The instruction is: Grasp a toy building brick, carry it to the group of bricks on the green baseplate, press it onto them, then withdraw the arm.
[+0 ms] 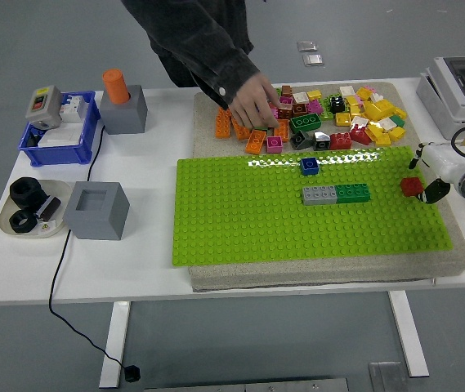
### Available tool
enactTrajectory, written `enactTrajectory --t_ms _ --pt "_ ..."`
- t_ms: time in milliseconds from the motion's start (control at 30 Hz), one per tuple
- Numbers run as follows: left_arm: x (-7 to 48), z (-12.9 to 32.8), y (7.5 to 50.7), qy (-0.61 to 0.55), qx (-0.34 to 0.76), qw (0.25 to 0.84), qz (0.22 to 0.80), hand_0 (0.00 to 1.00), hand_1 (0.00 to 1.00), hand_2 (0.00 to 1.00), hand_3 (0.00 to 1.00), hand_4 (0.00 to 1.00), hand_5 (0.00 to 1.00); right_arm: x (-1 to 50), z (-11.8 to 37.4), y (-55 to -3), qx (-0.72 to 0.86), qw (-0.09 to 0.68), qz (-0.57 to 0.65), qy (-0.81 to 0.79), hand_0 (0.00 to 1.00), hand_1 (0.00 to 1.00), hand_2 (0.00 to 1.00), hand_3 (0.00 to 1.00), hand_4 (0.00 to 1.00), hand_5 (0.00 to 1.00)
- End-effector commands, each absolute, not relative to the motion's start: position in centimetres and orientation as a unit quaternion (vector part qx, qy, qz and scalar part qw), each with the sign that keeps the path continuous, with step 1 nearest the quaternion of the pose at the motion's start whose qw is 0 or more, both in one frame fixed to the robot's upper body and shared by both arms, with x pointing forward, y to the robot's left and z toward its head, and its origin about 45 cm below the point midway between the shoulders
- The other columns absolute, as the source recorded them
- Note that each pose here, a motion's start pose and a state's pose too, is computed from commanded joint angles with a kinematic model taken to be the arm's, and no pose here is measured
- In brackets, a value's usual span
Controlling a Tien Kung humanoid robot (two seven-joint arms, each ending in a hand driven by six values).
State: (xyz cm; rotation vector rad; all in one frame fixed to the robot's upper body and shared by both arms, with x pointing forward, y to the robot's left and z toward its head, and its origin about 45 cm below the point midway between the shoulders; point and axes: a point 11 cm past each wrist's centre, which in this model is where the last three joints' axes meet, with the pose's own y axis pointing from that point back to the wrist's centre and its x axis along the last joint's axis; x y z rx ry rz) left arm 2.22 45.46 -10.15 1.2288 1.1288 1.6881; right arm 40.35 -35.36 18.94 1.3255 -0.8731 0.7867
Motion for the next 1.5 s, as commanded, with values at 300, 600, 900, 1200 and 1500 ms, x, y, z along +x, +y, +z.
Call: enactTrajectory --t_ms 300,600,900,1200,1500 --pt "2.4 -10.1 45.4 0.441 0.479 0.375 0.660 0.596 0.617 0.550 0.592 0.723 0.217 40.6 18.3 -35.5 0.584 0.633 0.335 -0.382 0.998 0.990 0.988 0.717 0.794 0.079" --pt "2.4 -10.2 45.4 0.441 0.479 0.376 0.659 0.596 0.617 0.551 0.592 0.723 0.218 40.8 17.6 -35.3 0.593 0.629 0.325 -0.382 0.998 0.985 0.981 0.700 0.771 0.080" --pt "2.3 -10.2 45.4 0.441 0.480 0.376 0.659 0.596 0.618 0.551 0.593 0.724 0.221 40.7 17.1 -35.8 0.597 0.631 0.311 -0.385 0.995 0.978 0.960 0.682 0.645 0.112" --pt "2.3 -10.2 45.3 0.440 0.478 0.378 0.659 0.595 0.618 0.551 0.592 0.723 0.221 40.8 17.2 -35.8 0.603 0.624 0.305 -0.391 0.990 0.969 0.954 0.681 0.596 0.137" --pt "2.4 -10.2 45.2 0.440 0.476 0.379 0.660 0.595 0.617 0.551 0.596 0.723 0.214 40.7 17.0 -35.9 0.606 0.625 0.300 -0.391 0.982 0.962 0.947 0.674 0.564 0.172"
